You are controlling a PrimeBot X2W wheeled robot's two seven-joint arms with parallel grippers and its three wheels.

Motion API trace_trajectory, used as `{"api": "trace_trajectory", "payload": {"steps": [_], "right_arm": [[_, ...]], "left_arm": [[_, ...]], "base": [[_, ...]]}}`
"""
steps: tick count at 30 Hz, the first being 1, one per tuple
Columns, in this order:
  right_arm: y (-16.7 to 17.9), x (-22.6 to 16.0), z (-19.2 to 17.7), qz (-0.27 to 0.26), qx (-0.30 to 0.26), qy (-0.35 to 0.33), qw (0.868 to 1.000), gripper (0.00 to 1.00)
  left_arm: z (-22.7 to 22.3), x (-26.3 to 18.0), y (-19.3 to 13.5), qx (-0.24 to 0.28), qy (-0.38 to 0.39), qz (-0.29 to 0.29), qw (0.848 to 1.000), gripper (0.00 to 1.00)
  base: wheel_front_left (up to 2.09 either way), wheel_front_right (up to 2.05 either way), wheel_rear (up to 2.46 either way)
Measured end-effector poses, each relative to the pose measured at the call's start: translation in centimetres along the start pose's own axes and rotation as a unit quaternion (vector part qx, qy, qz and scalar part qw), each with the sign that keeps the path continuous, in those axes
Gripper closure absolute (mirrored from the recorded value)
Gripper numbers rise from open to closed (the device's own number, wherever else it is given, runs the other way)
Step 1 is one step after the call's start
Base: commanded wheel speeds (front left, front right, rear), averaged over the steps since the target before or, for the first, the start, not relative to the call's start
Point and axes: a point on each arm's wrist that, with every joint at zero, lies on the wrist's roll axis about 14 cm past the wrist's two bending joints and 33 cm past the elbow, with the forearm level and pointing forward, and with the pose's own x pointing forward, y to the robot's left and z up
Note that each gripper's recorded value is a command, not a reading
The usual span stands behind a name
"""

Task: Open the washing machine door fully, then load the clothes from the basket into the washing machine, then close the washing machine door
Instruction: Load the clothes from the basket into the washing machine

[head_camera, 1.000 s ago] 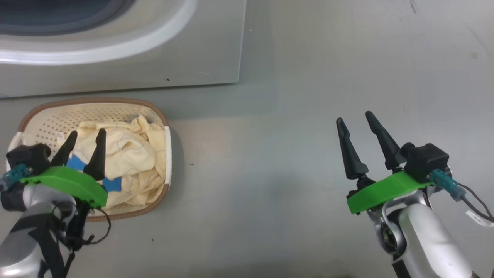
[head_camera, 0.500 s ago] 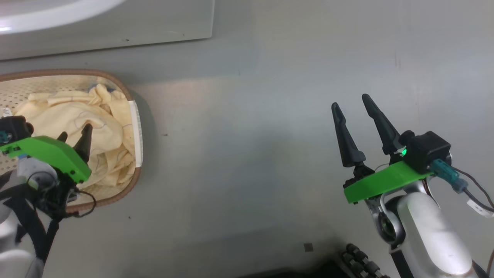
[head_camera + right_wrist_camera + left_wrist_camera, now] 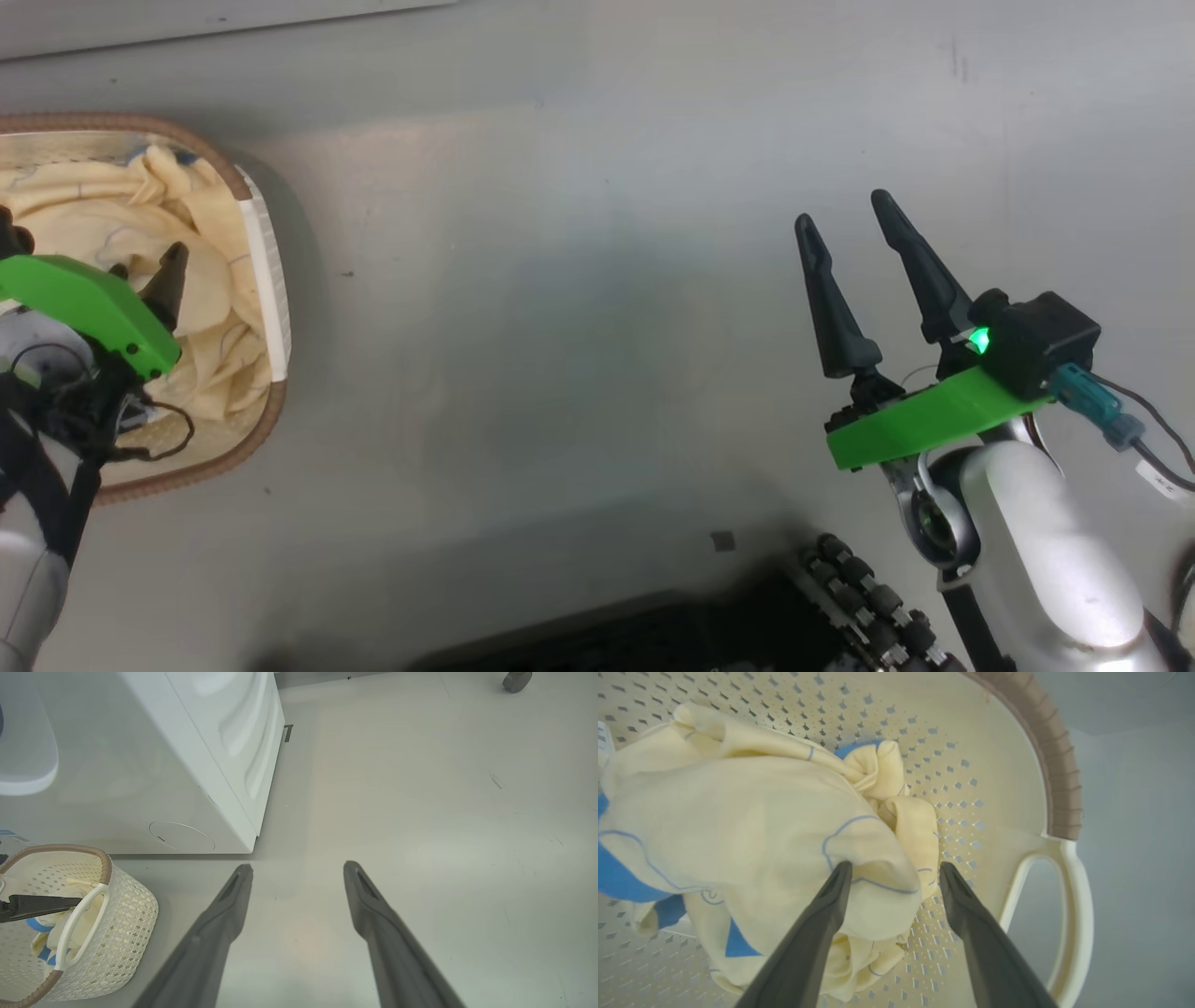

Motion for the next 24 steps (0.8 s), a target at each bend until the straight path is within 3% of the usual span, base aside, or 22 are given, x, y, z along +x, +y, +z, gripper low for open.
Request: {"api": "trace_trajectory", "payload": {"steps": [23, 24], "right_arm": [[-0.8, -0.2, -2.0, -0.011, 0.007, 0.023, 1.0, 0.0], [-0.8, -0.2, -2.0, -0.011, 0.008, 0.023, 1.0, 0.0]], "left_arm": [[-2.5, 3.9, 3.1, 0.05, 0.075, 0.054, 0.994, 0.0], [-2.4, 4.0, 3.0, 0.05, 0.075, 0.054, 0.994, 0.52]], "base": [[0.0, 0.0, 0.0], [0.0, 0.0, 0.0]]}}
